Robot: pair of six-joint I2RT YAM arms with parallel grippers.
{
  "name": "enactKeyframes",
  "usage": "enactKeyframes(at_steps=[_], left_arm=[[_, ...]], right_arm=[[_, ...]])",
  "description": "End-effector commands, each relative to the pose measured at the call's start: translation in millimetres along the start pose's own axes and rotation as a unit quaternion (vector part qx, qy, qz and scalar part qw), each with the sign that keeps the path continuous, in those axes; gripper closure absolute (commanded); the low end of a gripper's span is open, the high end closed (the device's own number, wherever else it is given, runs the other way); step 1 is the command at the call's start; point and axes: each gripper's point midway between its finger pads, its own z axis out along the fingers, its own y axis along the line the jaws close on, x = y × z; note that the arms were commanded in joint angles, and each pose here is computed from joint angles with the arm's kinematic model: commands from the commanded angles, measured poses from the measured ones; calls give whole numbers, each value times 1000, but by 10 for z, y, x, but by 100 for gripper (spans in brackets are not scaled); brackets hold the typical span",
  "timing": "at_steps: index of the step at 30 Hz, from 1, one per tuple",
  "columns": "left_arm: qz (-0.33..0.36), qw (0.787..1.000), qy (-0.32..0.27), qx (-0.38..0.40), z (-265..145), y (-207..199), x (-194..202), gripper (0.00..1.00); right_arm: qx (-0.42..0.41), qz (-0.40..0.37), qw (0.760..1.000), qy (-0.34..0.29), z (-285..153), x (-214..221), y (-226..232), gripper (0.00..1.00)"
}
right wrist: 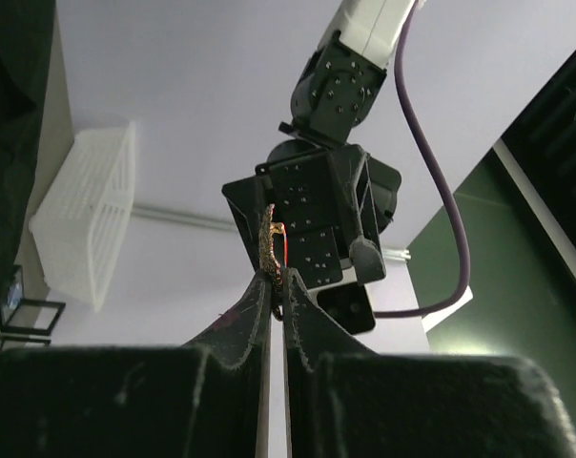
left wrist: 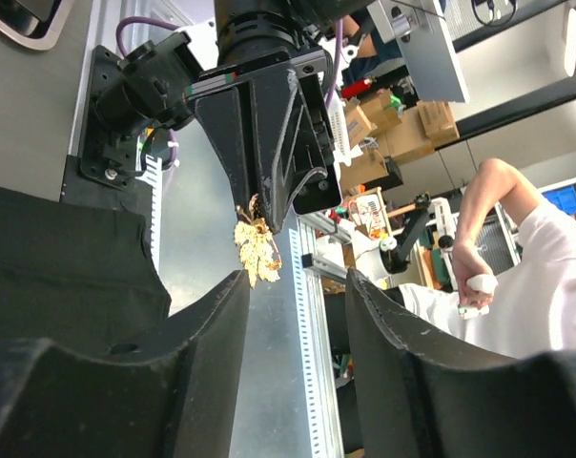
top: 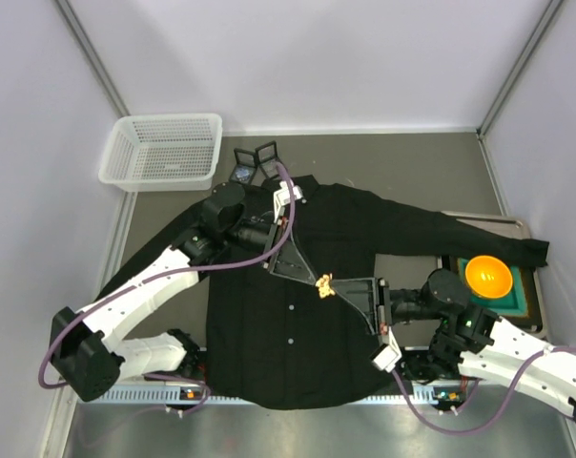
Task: Pin the brooch onto the clothing
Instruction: Open the brooch.
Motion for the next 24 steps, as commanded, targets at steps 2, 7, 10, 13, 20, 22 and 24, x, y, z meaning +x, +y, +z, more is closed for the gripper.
enactKeyframes(at_steps=[2,7,10,13,20,22,24], left_arm=[[37,999,19,16,3,-123,117,51],[33,999,25,16,35,-82,155,52],[30,999,28,15,65,-61,165,53],[28,999,37,18,110,-50,196,54],[16,998,58,22,179,-39,340,55],[7,998,60,21,190,-32,356,56],[2,998,64,21,209,-17,387,58]], right_arm=[[27,-5,995,-97,38,-353,-153,100],[29,-1,992,-123,35,-447,-168,100],[35,-3,991,-133,29,-479,-200,100],[37,-7,990,-137,38,-495,-203,100],[41,-13,989,-143,43,-504,-244,100],[41,-13,988,-146,43,-514,-240,100],[43,-15,988,-148,39,-523,-251,100]])
